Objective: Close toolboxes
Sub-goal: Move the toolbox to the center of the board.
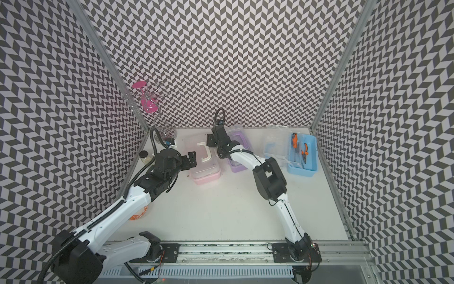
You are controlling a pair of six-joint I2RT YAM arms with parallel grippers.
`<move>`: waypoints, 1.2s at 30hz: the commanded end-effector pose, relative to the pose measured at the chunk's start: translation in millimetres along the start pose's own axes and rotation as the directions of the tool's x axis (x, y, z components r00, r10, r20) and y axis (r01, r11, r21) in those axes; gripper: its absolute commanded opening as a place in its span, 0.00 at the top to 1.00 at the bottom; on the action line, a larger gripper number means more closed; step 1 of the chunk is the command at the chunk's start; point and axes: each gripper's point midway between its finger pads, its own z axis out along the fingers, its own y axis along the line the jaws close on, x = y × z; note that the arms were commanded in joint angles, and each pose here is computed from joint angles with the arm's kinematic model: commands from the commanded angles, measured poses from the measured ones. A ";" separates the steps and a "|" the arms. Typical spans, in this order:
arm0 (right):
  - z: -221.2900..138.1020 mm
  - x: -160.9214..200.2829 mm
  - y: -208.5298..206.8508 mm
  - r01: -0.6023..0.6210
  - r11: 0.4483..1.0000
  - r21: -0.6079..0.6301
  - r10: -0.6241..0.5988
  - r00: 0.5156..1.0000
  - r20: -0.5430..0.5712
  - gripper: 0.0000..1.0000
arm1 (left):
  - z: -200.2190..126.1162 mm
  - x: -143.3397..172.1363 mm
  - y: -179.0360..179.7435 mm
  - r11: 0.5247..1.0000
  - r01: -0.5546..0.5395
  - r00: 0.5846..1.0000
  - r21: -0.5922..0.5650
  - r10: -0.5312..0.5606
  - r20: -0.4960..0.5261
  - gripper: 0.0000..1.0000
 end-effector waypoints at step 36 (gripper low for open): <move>-271.0 -39.3 -361.8 -0.365 0.786 0.499 0.280 0.930 0.239 0.22 | 34.7 140.5 -219.3 0.749 -0.249 0.896 0.614 0.420 -0.149 0.01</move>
